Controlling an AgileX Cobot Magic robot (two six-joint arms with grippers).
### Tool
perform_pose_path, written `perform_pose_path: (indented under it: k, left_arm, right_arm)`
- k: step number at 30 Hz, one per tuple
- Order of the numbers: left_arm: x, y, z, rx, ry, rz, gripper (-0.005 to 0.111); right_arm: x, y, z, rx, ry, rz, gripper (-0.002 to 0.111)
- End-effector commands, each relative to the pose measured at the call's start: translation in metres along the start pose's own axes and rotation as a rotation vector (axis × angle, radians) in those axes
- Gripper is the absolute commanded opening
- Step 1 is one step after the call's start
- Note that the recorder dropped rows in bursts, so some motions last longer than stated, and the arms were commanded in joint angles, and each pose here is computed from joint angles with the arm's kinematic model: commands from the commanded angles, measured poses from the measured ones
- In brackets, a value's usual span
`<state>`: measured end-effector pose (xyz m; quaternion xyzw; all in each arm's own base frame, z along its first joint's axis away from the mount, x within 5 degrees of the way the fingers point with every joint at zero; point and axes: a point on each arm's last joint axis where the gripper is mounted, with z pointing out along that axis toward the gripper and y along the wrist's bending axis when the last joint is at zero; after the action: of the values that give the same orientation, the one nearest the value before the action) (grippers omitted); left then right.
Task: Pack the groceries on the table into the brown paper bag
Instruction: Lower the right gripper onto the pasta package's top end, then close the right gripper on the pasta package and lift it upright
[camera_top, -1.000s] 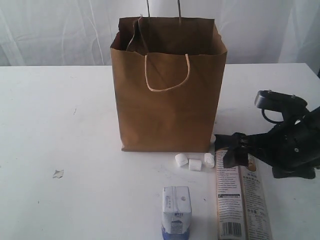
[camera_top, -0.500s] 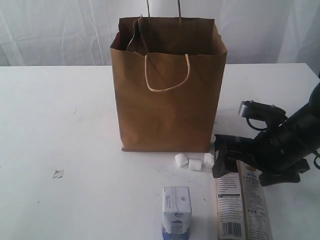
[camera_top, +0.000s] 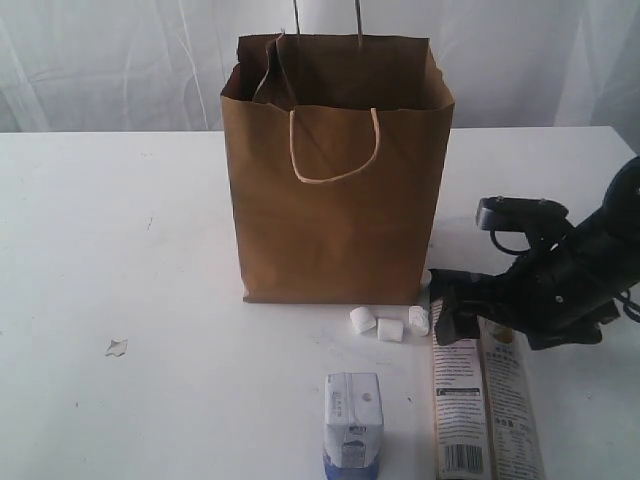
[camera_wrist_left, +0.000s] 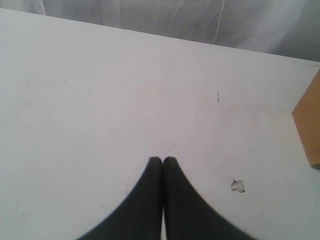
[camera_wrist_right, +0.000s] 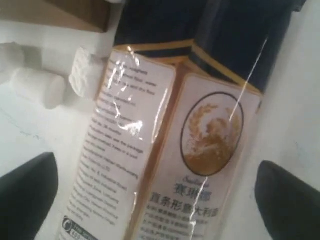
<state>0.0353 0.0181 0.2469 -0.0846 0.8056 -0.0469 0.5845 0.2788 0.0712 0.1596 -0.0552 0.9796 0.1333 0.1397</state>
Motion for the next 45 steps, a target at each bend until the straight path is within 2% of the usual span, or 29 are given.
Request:
perform_pose_path:
  k: [1,8,10,12,15,20,27,35,39,45]
  left_arm:
    - [0.001,0.0,0.0,0.003,-0.004,-0.016,0.0]
    - [0.001,0.0,0.0,0.006,-0.002,-0.019,0.0]
    - [0.001,0.0,0.0,0.007,-0.001,-0.021,0.0]
    - [0.001,0.0,0.0,0.007,-0.001,-0.021,0.0]
    - [0.001,0.0,0.0,0.007,-0.001,-0.021,0.0]
    - [0.001,0.0,0.0,0.007,-0.001,-0.021,0.0]
    - [0.001,-0.001,0.0,0.009,0.001,-0.024,0.0]
    - [0.002,0.0,0.0,0.007,0.004,-0.024,0.0]
    - [0.001,0.0,0.0,0.007,0.004,-0.021,0.0]
    - [0.001,0.0,0.0,0.007,0.004,-0.021,0.0]
  right_arm:
    - [0.004,0.004,0.015,-0.004,0.104,0.002,0.105]
    - [0.005,0.01,0.023,0.005,0.112,0.02,0.105]
    - [0.006,0.009,0.023,0.017,0.114,0.035,0.102]
    - [0.006,0.007,0.023,0.038,0.124,0.052,0.096]
    - [0.008,0.004,0.022,0.077,0.144,0.081,0.074]
    - [0.011,0.001,0.021,0.108,0.178,0.032,0.002]
    - [0.01,-0.002,0.009,0.143,0.162,-0.022,0.0]
    - [0.009,-0.028,-0.031,0.208,0.116,-0.106,0.0]
    - [0.013,-0.037,-0.036,0.153,0.158,-0.156,0.0]
    - [0.01,-0.052,-0.043,0.098,0.131,-0.082,0.0]
